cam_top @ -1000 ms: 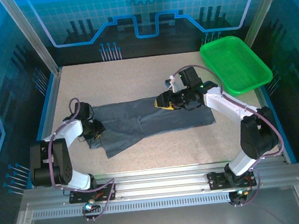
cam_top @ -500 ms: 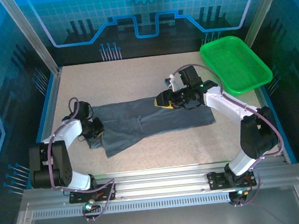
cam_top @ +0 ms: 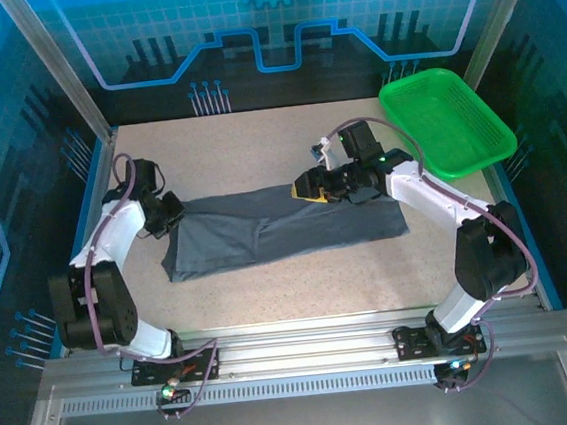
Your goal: Fold and stack the t-shirts
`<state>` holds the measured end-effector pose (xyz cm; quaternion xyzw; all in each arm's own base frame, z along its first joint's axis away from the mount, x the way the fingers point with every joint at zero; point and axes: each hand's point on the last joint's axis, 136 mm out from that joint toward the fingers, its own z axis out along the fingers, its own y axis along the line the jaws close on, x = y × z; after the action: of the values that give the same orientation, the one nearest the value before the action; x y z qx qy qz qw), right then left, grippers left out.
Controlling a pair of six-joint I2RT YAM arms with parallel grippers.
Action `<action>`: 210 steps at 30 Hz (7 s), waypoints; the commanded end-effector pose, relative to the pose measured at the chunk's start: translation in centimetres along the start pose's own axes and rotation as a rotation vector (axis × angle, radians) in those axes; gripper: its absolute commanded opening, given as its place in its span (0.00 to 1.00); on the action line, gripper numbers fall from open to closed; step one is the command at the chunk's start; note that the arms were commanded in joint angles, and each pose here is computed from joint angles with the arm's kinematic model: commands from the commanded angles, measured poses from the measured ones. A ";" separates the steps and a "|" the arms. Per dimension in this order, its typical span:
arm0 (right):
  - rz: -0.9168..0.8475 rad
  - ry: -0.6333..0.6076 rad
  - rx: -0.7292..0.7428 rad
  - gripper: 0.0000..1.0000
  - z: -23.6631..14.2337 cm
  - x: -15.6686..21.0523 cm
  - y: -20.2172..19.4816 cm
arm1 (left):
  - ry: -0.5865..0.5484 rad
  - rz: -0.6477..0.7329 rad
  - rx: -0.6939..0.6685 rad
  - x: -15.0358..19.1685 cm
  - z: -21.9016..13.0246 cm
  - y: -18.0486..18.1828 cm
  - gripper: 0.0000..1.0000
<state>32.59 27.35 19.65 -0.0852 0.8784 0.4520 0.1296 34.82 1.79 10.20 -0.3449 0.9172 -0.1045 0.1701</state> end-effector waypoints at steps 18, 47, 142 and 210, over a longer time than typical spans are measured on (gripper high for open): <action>0.106 -0.030 0.175 0.52 -1.7 0.4 -6.0 | 0.034 0.063 -0.220 -4.9 7.0 2.6 0.24; 0.299 0.460 1.115 0.30 -6.3 2.2 -28.4 | 0.199 -0.648 -0.175 13.2 8.0 1.1 0.44; 0.394 0.497 0.438 0.00 2.0 20.7 -8.4 | 0.394 0.205 -0.108 27.0 1.0 -2.3 0.00; 0.406 0.015 0.426 0.62 1.5 -12.7 -11.8 | 0.151 -0.155 0.444 0.1 0.3 -16.7 0.57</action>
<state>49.44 23.04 8.84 0.1385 0.9556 0.2591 0.0231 46.97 -11.40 10.63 -0.3782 0.8560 -0.3321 0.1182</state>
